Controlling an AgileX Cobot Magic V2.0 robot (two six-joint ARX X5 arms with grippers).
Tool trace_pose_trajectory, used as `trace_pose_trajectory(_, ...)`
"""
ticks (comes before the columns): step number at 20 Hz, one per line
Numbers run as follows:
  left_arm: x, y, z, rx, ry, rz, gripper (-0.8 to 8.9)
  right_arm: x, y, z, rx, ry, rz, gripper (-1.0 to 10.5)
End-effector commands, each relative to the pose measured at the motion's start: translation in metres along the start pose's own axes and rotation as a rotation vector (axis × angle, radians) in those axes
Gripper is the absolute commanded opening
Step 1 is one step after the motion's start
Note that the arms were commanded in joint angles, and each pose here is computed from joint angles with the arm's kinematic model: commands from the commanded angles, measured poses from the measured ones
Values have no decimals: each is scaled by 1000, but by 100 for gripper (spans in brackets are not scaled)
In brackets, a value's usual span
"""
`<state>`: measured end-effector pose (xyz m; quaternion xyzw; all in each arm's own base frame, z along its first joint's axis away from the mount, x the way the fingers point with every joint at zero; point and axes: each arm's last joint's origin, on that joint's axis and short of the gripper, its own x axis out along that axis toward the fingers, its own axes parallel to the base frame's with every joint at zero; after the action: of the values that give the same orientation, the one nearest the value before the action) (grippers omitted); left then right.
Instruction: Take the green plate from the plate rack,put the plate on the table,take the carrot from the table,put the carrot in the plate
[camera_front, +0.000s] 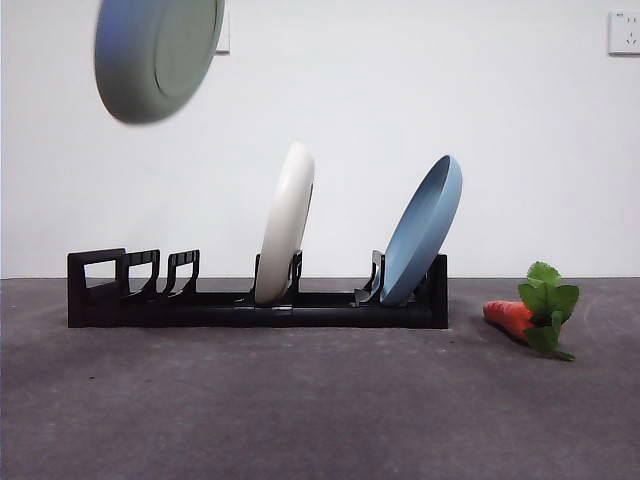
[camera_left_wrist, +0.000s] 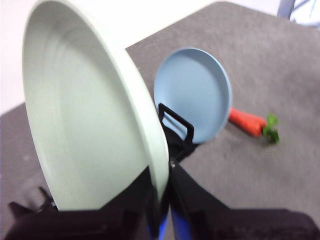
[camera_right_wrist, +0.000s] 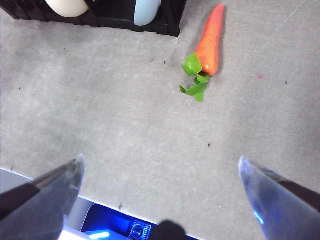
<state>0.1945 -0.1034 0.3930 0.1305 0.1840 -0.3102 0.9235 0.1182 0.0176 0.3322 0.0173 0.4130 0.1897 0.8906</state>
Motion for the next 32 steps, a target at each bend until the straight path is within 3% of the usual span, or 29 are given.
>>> trace_pose_trajectory(1,-5,-30,-4,161,93,1,-8,0,0,1,-10,-11,-1,658)
trace_pose_trajectory(9,36,-128,-32,559,418,-62,-7,0,0,2,-13,-22,1,658)
trace_pose_trajectory(15,96,-176,-65,694,575,-111,-6,0,0,2,-13,-22,1,658)
trace_pose_trajectory(20,140,-193,-104,743,705,-122,-6,0,0,2,-13,-22,1,658)
trace_pose_trajectory(26,163,-198,-142,737,743,-128,-8,0,0,3,-14,-25,1,658)
trace_pose_trajectory(30,169,-199,-150,670,784,-260,4,0,0,3,-14,-25,1,658)
trace_pose_trajectory(32,169,-199,-150,636,784,-281,90,0,0,3,-14,-25,1,658)
